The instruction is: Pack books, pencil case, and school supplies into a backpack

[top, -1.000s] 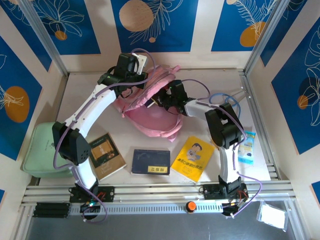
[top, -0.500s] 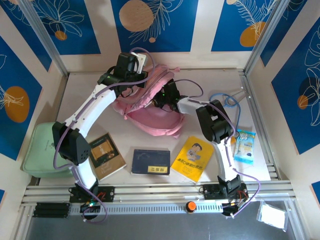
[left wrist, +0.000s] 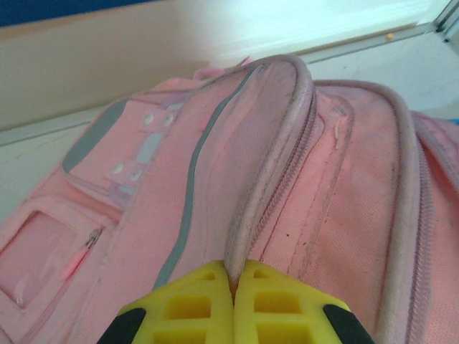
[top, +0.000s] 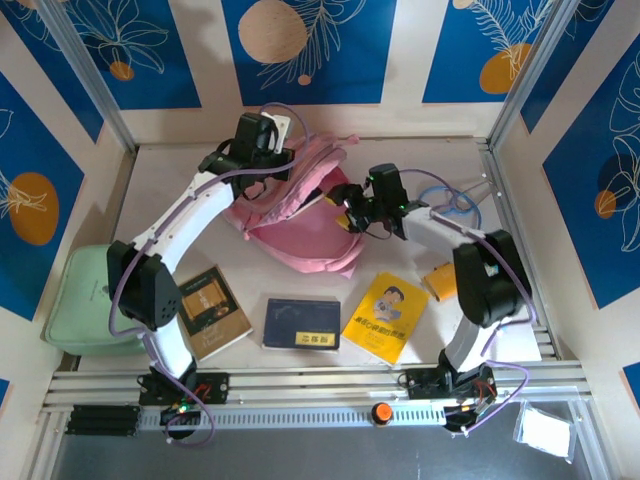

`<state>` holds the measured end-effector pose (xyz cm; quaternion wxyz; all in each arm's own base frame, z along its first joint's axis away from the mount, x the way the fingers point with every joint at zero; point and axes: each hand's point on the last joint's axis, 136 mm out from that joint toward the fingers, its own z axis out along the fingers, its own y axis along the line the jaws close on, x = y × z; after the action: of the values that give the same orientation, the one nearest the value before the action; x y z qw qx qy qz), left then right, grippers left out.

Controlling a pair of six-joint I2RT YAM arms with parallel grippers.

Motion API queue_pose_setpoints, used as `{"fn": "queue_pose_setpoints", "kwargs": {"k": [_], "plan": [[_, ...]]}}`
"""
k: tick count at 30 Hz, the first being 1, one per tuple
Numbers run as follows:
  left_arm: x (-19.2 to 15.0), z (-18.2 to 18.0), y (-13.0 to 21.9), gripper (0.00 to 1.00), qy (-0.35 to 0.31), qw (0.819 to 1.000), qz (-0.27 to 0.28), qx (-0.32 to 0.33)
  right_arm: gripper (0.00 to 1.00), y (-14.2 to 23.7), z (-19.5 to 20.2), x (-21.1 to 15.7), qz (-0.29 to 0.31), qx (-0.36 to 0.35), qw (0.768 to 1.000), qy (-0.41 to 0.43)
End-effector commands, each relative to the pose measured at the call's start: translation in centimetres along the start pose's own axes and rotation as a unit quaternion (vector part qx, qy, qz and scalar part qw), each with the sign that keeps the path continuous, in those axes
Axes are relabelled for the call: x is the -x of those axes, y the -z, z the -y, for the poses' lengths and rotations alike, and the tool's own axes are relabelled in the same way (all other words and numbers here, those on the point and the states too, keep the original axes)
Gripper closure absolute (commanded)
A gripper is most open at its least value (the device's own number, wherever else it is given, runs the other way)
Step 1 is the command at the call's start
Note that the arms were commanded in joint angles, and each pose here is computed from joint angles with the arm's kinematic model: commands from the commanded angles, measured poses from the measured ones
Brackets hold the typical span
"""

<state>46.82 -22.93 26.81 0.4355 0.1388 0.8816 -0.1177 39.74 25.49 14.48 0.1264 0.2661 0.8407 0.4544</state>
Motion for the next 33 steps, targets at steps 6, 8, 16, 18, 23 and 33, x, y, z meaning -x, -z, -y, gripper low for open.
{"fn": "queue_pose_setpoints", "kwargs": {"k": [6, 8, 16, 18, 23, 33], "plan": [[-3.8, -4.7, 0.7, 1.0, 0.039, 0.998, -0.008, 0.052, 0.33, 8.1, 10.0, 0.1, 0.098, -0.222, 0.969, 0.047], [-5.1, -3.5, 0.8, 0.8, 0.055, 0.998, -0.018, 0.015, 0.32, 9.4, 11.7, -0.4, 0.103, -0.25, 0.962, 0.043], [-8.2, -1.9, 1.6, 0.16, 0.129, 0.991, -0.019, -0.038, 0.32, 11.1, 16.3, -3.7, 0.071, -0.303, 0.95, 0.011], [-8.2, -1.7, 1.8, 0.09, 0.134, 0.99, -0.011, -0.046, 0.32, 10.8, 17.1, -4.6, 0.058, -0.31, 0.949, 0.004], [-7.2, -1.1, 1.7, 0.0, 0.15, 0.986, 0.012, -0.068, 0.32, 9.6, 19.0, -5.2, 0.052, -0.326, 0.944, -0.015], [-5.0, 0.3, -0.8, 0.0, 0.168, 0.978, 0.039, -0.115, 0.35, 7.9, 20.6, -2.4, 0.093, -0.37, 0.924, -0.02]]}}
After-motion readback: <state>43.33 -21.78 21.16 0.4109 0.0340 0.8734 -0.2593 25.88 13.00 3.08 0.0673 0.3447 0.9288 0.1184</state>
